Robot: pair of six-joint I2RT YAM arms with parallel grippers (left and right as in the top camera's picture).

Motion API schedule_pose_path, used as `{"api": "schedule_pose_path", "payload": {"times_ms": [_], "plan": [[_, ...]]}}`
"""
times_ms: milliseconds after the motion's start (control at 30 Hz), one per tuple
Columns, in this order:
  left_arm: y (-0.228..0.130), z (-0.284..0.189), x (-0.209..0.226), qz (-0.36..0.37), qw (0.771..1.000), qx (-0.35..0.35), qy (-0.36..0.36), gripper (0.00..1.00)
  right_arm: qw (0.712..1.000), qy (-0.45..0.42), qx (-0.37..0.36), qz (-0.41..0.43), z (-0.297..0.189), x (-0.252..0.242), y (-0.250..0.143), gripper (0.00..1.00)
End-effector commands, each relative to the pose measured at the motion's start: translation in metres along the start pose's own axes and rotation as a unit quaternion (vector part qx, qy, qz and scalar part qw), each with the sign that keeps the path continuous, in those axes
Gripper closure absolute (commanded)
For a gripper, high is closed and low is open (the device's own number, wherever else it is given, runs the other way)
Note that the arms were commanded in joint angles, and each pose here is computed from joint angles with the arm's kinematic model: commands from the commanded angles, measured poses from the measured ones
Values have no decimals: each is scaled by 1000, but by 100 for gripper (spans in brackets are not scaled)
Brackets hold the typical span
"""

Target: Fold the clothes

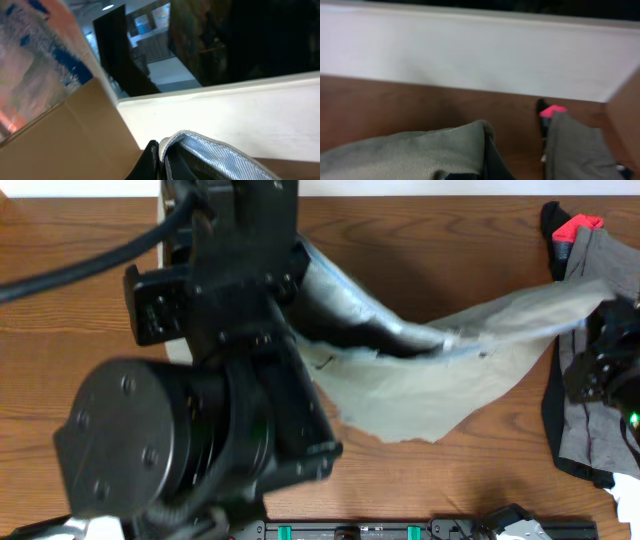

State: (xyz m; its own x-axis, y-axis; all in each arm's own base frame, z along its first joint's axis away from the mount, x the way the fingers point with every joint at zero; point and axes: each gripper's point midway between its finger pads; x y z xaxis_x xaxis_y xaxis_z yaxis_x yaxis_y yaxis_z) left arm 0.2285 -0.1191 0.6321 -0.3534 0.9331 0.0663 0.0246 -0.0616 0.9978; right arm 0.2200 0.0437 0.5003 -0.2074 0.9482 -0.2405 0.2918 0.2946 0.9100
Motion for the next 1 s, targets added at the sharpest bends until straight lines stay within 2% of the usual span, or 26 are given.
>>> {"api": "schedule_pose_path", "payload": {"times_ms": [0, 167, 333, 500, 667, 767, 867, 967], "plan": [[4, -8, 33, -18, 1000, 15, -5, 94, 998, 58, -15, 17, -9, 17, 6, 99], [4, -4, 41, -39, 999, 15, 7, 94, 996, 74, 12, 46, 4, 26, 0, 99], [-6, 18, 47, -32, 996, 16, 81, 94, 994, 78, 57, 44, 47, 36, -4, 99], [-20, 38, 37, -3, 993, 11, 117, 94, 996, 76, 35, 25, 69, 38, 13, 99], [-19, 36, 13, -12, 996, 0, 84, 93, 996, 82, 32, 28, 65, 39, 13, 99], [-15, 26, -4, 11, 999, -6, 48, 93, 995, 87, 41, 28, 65, 41, 9, 99], [-7, 16, -29, 84, 996, -33, -10, 93, 995, 88, 47, 28, 64, 41, 6, 99], [2, 7, -49, 157, 983, -70, -58, 93, 995, 88, 48, 27, 64, 41, 5, 99]]}}
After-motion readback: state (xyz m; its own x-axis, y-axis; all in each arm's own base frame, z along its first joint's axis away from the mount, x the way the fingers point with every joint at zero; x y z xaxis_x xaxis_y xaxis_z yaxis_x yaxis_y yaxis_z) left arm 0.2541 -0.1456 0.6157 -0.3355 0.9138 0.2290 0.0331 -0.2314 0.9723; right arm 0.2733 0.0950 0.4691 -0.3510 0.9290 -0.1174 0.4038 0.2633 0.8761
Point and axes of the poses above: each gripper's point midway between its finger pads, its own z axis out along the fingers, its own x axis along the line the jaws close on, y = z × x, and after that the axes turned 15 degrees about -z, right-handed
